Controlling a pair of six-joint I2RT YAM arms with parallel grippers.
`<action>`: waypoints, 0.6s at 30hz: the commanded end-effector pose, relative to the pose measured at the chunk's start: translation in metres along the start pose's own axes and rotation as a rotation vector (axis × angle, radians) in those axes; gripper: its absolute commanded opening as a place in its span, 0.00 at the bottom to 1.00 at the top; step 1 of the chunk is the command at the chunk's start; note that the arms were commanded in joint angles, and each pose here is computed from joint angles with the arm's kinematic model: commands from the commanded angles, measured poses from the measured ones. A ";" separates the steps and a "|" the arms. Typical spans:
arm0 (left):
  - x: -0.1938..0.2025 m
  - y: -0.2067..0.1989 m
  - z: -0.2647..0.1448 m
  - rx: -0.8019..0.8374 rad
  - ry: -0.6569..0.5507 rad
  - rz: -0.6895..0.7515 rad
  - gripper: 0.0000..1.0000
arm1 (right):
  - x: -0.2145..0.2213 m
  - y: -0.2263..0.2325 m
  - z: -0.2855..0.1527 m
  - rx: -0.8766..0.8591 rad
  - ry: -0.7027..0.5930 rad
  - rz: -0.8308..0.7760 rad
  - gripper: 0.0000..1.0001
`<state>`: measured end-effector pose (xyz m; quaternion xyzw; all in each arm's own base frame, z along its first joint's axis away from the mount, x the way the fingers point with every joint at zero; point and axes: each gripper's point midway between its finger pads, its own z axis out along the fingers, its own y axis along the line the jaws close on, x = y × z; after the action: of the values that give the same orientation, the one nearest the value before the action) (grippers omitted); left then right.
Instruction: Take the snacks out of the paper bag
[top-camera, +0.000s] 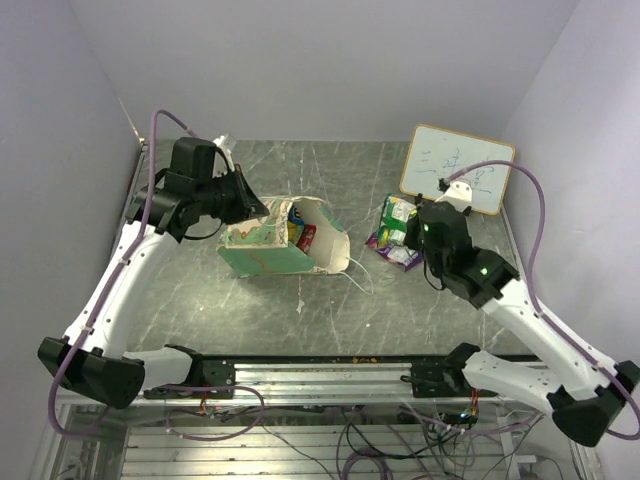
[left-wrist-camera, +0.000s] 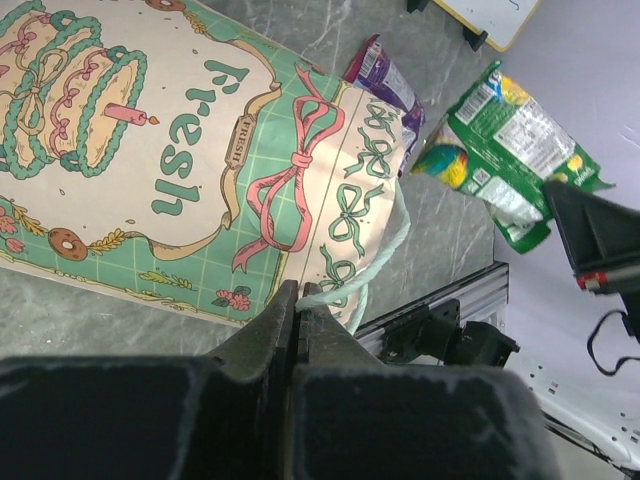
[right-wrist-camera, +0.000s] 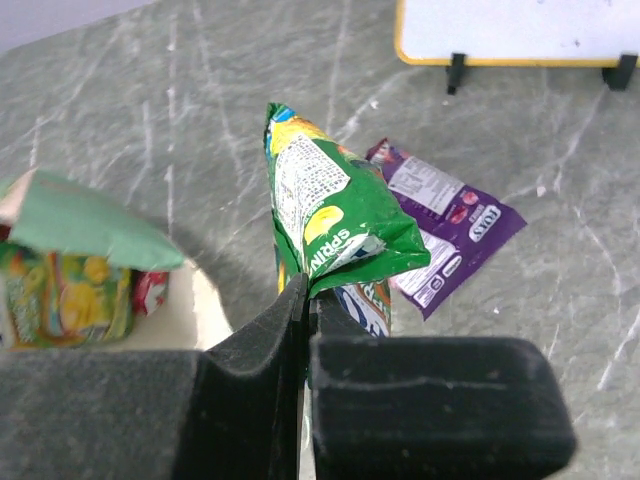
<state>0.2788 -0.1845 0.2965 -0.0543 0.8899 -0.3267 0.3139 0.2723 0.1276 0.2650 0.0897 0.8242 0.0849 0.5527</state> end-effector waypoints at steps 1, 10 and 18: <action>-0.013 -0.005 0.000 0.002 -0.040 0.005 0.07 | -0.015 -0.010 0.033 0.045 -0.009 0.192 0.00; -0.014 -0.009 -0.001 0.009 -0.025 0.001 0.07 | 0.005 -0.030 0.097 0.010 0.131 0.448 0.00; -0.012 -0.013 -0.004 0.021 -0.009 -0.003 0.07 | 0.039 -0.045 0.120 0.026 0.200 0.593 0.00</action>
<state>0.2861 -0.1873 0.3017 -0.0571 0.8899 -0.3272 0.3126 0.3526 0.0899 0.1759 0.2962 0.8357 0.1842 0.4242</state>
